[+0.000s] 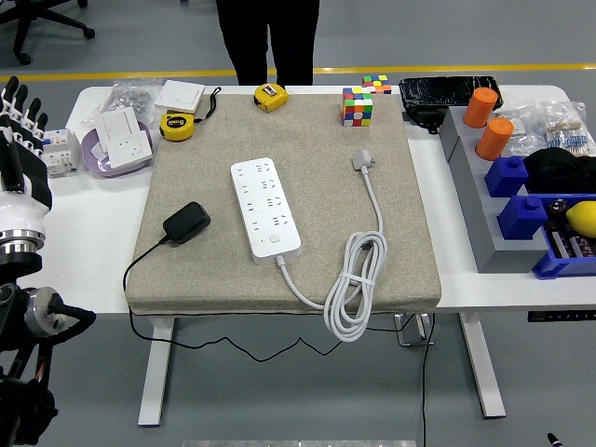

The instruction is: Pick up the plug,place it near the board,insert it into the board,press the button

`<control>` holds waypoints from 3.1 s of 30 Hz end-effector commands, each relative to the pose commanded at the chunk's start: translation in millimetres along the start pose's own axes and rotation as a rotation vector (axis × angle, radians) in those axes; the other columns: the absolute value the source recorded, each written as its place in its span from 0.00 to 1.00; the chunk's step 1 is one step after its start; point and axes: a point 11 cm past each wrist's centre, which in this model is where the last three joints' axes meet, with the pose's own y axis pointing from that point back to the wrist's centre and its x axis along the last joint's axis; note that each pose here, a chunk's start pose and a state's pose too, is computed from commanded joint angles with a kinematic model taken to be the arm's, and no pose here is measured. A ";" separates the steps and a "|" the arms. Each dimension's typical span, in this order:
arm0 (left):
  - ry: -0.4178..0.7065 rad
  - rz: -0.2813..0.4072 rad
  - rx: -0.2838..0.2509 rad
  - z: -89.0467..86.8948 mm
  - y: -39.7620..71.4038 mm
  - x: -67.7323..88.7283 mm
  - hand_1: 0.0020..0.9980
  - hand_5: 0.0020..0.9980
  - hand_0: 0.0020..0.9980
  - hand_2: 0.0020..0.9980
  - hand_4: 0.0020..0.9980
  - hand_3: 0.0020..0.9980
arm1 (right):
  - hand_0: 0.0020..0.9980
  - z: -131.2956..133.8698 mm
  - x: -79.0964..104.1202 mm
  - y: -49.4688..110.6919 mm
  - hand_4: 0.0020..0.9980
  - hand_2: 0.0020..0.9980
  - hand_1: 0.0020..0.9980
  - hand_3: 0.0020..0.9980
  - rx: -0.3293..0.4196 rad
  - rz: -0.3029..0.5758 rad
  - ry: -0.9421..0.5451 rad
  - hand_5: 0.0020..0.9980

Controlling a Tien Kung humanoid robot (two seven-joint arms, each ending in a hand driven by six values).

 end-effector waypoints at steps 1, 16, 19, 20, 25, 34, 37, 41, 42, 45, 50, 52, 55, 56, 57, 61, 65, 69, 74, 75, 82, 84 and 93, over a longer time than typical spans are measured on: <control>-0.002 0.004 0.001 -0.2 1.0 1.8 0.99 1.00 0.91 0.97 1.00 0.95 | 1.00 0.3 0.0 0.0 1.00 0.76 0.86 0.78 0.000 0.000 0.001 1.00; -0.165 -0.044 0.021 0.4 14.2 -1.1 0.96 1.00 0.87 0.95 1.00 0.93 | 1.00 2.6 1.5 0.5 1.00 0.76 0.86 0.78 0.016 -0.008 0.021 1.00; -0.226 -0.050 0.018 2.6 13.4 -3.0 0.96 1.00 0.87 0.95 1.00 0.93 | 1.00 2.4 -1.3 0.7 1.00 0.76 0.86 0.78 0.021 -0.014 0.015 1.00; -0.243 -0.052 0.015 3.4 13.1 -3.6 0.96 1.00 0.87 0.95 1.00 0.93 | 1.00 2.2 -2.0 0.7 1.00 0.77 0.86 0.78 0.023 -0.016 0.015 1.00; -0.364 -0.086 0.011 5.3 11.9 -10.3 0.96 1.00 0.87 0.95 1.00 0.93 | 1.00 2.2 -4.9 0.9 1.00 0.77 0.86 0.78 0.028 -0.018 0.008 1.00; -0.578 -0.167 0.009 4.7 9.5 -25.9 0.98 0.86 0.88 0.96 1.00 0.95 | 1.00 1.2 -9.9 1.4 1.00 0.81 0.86 0.83 0.046 -0.008 -0.007 1.00; -0.618 -0.178 0.000 7.2 8.7 -29.4 0.98 0.86 0.88 0.96 1.00 0.95 | 1.00 -0.8 -8.2 1.3 1.00 0.81 0.86 0.83 0.058 -0.003 -0.014 1.00; -0.632 -0.178 -0.015 12.3 9.0 -29.5 0.99 0.77 0.90 0.98 1.00 0.96 | 1.00 -2.3 -9.3 1.4 1.00 0.82 0.87 0.83 0.068 -0.008 -0.022 1.00; -0.633 -0.175 -0.023 14.6 8.5 -29.4 0.99 0.77 0.90 0.98 1.00 0.96 | 1.00 -3.3 -9.8 1.3 1.00 0.82 0.87 0.83 0.071 -0.010 -0.022 1.00; -0.632 -0.170 -0.034 17.5 7.5 -29.4 0.99 0.74 0.89 0.98 1.00 0.95 | 1.00 -5.9 -10.3 1.2 1.00 0.82 0.87 0.83 0.077 -0.011 -0.025 1.00; -0.653 -0.165 -0.053 19.6 5.1 -31.0 0.99 0.69 0.89 0.98 1.00 0.96 | 1.00 -6.2 -11.7 1.3 1.00 0.82 0.87 0.83 0.080 -0.016 -0.026 1.00; -0.664 -0.165 -0.059 19.6 4.6 -32.0 0.99 0.69 0.89 0.98 1.00 0.96 | 1.00 -4.5 -12.9 1.4 1.00 0.82 0.87 0.83 0.076 -0.018 -0.022 1.00; -0.682 -0.168 -0.055 17.0 3.6 -32.3 0.99 0.69 0.89 0.98 1.00 0.96 | 1.00 -4.1 -13.2 1.5 1.00 0.82 0.87 0.83 0.076 -0.020 -0.015 1.00; -0.686 -0.168 -0.052 15.8 3.6 -31.9 0.99 0.54 0.91 0.99 1.00 0.96 | 0.99 -4.3 -13.1 1.5 1.00 0.82 0.87 0.83 0.076 -0.020 -0.014 1.00; -0.693 -0.163 -0.045 12.8 4.5 -29.9 0.99 0.54 0.91 0.99 1.00 0.96 | 0.99 -4.6 -12.7 1.4 1.00 0.82 0.87 0.83 0.078 -0.020 -0.011 1.00; -0.715 -0.139 -0.040 9.6 8.3 -22.6 0.99 0.54 0.91 0.99 1.00 0.96 | 0.99 -4.8 -12.0 1.4 1.00 0.82 0.87 0.83 0.081 -0.021 -0.003 1.00; -0.746 -0.133 -0.039 9.7 9.0 -17.5 1.00 0.40 0.94 1.00 1.00 0.98 | 0.99 1.3 -13.4 2.1 1.00 0.82 0.87 0.83 0.068 -0.023 0.004 1.00; -0.740 -0.117 -0.035 9.4 10.2 -11.5 1.00 0.40 0.93 1.00 1.00 0.98 | 0.98 2.9 -14.7 2.3 1.00 0.82 0.87 0.83 0.064 -0.026 0.007 1.00; -0.792 -0.079 -0.053 11.9 9.0 -5.6 1.00 0.02 0.95 1.00 0.90 0.98 | 0.98 0.4 -13.6 1.8 1.00 0.82 0.87 0.83 0.061 -0.026 0.020 1.00; -0.801 -0.072 -0.055 12.0 8.8 -4.6 1.00 0.02 0.95 1.00 0.90 0.98 | 0.98 0.2 -13.5 1.7 1.00 0.82 0.87 0.83 0.058 -0.026 0.023 1.00; -0.758 -0.047 -0.007 -1.2 10.0 8.1 1.00 0.15 0.95 1.00 1.00 0.98 | 0.98 6.1 -12.4 2.1 1.00 0.82 0.87 0.83 0.040 -0.026 0.036 1.00; -0.678 -0.041 0.040 -7.3 11.8 15.4 1.00 0.15 0.95 1.00 1.00 0.98 | 0.98 4.4 -11.4 1.8 1.00 0.82 0.87 0.83 0.044 -0.026 0.037 1.00; -0.528 0.008 0.146 -17.1 20.8 52.8 1.00 1.00 1.00 1.00 1.00 1.00 | 0.98 -6.1 -14.6 0.8 1.00 0.82 0.87 0.83 0.055 -0.039 0.046 1.00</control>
